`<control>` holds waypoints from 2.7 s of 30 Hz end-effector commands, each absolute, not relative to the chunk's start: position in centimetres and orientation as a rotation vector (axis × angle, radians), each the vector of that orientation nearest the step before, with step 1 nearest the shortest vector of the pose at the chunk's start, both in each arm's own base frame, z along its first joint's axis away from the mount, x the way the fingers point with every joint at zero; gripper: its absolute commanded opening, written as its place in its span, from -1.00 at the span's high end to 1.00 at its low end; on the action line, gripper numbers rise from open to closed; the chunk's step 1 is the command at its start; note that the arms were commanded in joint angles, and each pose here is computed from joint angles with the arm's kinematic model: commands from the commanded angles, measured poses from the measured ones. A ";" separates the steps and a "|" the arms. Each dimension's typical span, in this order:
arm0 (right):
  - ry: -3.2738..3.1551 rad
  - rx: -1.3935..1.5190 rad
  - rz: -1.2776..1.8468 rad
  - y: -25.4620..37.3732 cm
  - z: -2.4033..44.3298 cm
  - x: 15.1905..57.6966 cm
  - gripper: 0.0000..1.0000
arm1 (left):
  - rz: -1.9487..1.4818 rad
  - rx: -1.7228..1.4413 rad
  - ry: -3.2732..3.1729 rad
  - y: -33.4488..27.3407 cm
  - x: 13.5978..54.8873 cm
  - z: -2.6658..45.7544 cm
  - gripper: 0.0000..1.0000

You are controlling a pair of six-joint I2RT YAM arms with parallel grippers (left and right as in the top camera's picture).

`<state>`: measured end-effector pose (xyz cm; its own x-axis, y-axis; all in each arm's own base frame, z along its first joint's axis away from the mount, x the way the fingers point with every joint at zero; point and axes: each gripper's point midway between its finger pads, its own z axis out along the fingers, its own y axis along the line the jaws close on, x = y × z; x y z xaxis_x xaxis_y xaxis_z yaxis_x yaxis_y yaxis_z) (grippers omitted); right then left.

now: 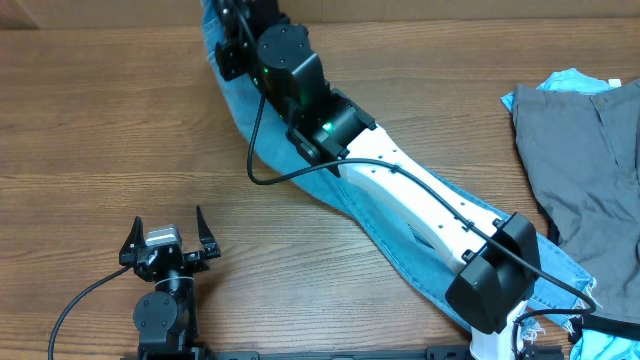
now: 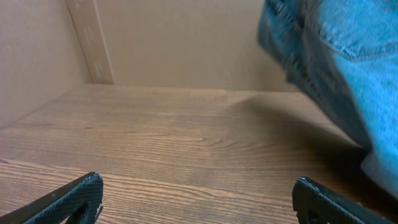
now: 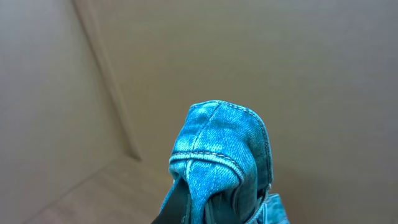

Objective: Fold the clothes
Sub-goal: 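Drag the jeans leftward across the table with the right gripper, release, then reach the left gripper to the jeans waistband at the left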

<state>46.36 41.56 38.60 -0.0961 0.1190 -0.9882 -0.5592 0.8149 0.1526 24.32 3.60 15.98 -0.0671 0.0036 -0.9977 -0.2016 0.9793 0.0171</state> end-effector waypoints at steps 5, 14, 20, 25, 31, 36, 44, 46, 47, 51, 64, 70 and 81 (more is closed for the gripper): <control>1.566 -0.451 0.754 45.7 38.5 43.5 0.92 | 0.176 -0.132 1.627 3.4 24.3 16.0 -1.00; 1.596 -0.549 0.896 50.5 35.7 40.1 -0.34 | 0.176 -0.132 1.627 3.4 24.3 16.0 -1.00; 1.516 -0.536 0.931 48.3 41.0 38.9 -0.89 | 0.176 -0.132 1.627 3.4 24.3 16.0 -1.00; 1.713 -0.464 0.759 39.9 42.2 39.8 -0.91 | 0.176 -0.132 1.627 3.4 24.3 16.0 -1.00; 2.120 -0.232 0.416 21.6 37.7 41.8 -1.00 | 0.176 -0.132 1.627 3.4 24.3 16.0 -1.00; 2.352 -0.016 0.234 11.5 33.2 41.9 -1.00 | 0.176 -0.132 1.627 3.4 24.3 16.0 -1.00; 2.505 0.465 0.044 -4.5 29.9 39.3 -1.00 | 0.176 -0.133 1.624 3.4 24.3 16.1 -1.00; 2.519 0.570 0.052 -7.2 29.4 38.1 -1.00 | 0.124 -0.123 1.625 2.8 24.4 16.1 -1.00; 2.522 0.632 0.045 -8.8 29.2 37.4 -1.00 | 0.067 -0.102 1.625 1.9 24.6 16.1 -1.00; 2.507 0.798 0.005 -13.1 28.8 35.4 -1.00 | -0.177 -0.117 1.582 -0.6 24.4 18.3 -1.00; 2.499 0.820 0.020 -13.7 28.8 35.2 -1.00 | -0.027 -0.018 2.119 -0.1 27.4 32.7 -1.00; 2.498 0.820 0.020 -13.7 28.8 35.2 -1.00 | 0.021 -0.015 2.511 0.6 32.8 34.8 -1.00; 2.499 0.820 0.020 -13.7 28.8 35.2 -1.00 | -0.037 -0.421 2.514 1.9 46.5 27.8 -0.72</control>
<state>35.11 -13.84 28.38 -0.6940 0.5615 -0.4506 0.5566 0.8154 0.1588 44.06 0.78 29.99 -0.8136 -0.1082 -0.5712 -0.0982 0.9940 -0.0483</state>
